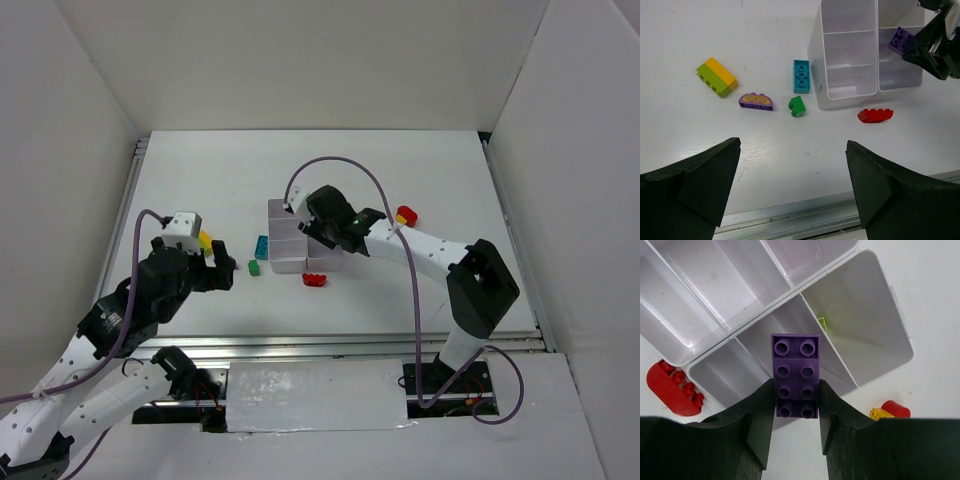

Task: Sort the legos into containers by color

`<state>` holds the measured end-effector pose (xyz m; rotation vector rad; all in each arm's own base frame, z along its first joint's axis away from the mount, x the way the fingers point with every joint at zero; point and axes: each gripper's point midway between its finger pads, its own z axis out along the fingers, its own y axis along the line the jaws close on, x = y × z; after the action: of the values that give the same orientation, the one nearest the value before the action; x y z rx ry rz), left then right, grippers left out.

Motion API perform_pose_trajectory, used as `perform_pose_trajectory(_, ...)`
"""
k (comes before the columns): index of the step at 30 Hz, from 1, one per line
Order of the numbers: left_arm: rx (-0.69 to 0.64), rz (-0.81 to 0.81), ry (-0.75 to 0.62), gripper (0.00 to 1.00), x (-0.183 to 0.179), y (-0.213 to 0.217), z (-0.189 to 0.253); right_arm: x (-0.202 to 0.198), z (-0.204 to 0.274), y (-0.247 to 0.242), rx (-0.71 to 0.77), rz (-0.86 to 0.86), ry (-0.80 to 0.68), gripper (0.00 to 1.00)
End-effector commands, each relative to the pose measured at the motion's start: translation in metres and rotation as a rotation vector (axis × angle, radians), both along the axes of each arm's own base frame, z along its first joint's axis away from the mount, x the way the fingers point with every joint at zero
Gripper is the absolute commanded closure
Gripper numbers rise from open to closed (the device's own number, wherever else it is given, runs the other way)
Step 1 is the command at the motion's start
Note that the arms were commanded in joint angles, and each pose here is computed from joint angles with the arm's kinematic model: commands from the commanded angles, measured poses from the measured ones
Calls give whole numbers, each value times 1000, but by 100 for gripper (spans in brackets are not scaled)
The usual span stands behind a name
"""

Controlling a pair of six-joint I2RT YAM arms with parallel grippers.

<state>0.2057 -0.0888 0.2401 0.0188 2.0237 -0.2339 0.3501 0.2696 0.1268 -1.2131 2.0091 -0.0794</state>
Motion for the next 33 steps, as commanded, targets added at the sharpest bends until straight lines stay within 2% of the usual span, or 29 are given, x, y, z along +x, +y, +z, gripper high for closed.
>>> perform_pose_trajectory(1, -8, -24, -36, 0, 4, -5, 9, 8, 20, 7, 57, 13, -66, 61)
perform_pose_trajectory(2, -8, -24, -36, 1, 4, -5, 9, 8, 18, 7, 54, 13, -63, 50)
perform_pose_trajectory(4, -11, -25, -38, 1, 4, -5, 9, 8, 18, 7, 51, 11, -65, 49)
perform_pose_trajectory(6, -10, -27, -39, 1, 4, -5, 9, 8, 16, 8, 50, 13, -60, 31)
perform_pose_trajectory(7, -11, -26, -40, 1, 3, -4, 10, 8, 15, 8, 48, 12, -56, 11)
perform_pose_trajectory(9, -13, -27, -41, 0, 4, -5, 10, 9, 14, 7, 44, 6, -52, 3)
perform_pose_trajectory(13, -12, -28, -43, 1, 3, -5, 10, 4, 23, 10, 82, 12, -46, 1)
perform_pose_trajectory(17, -14, -21, -41, 1, 4, -4, 10, -8, 65, 14, 217, 18, -91, 1)
perform_pose_trajectory(20, -14, -8, -41, 0, 4, -2, 10, -8, 110, 5, 382, -80, -198, 0)
perform_pose_trajectory(23, -11, 13, -36, 0, 4, 1, 9, -1, 137, -33, 546, -345, -294, 0)
perform_pose_trajectory(24, -9, 23, -34, 0, 5, 2, 9, 2, 138, -48, 606, -469, -290, 0)
perform_pose_trajectory(25, -12, 33, -34, 0, 5, 3, 10, 4, 148, -55, 654, -518, -279, 0)
perform_pose_trajectory(27, -5, 64, -27, 0, 6, 8, 8, 8, 130, -88, 678, -703, -165, 0)
perform_pose_trajectory(29, 8, 97, -21, 1, 6, 14, 6, 7, 119, -101, 701, -796, -67, 1)
perform_pose_trajectory(31, 11, 132, -13, 0, 7, 18, 6, 5, 108, -109, 716, -800, -12, 1)
perform_pose_trajectory(33, 19, 180, -8, 0, 7, 26, 5, 2, 105, -116, 734, -823, -6, 1)
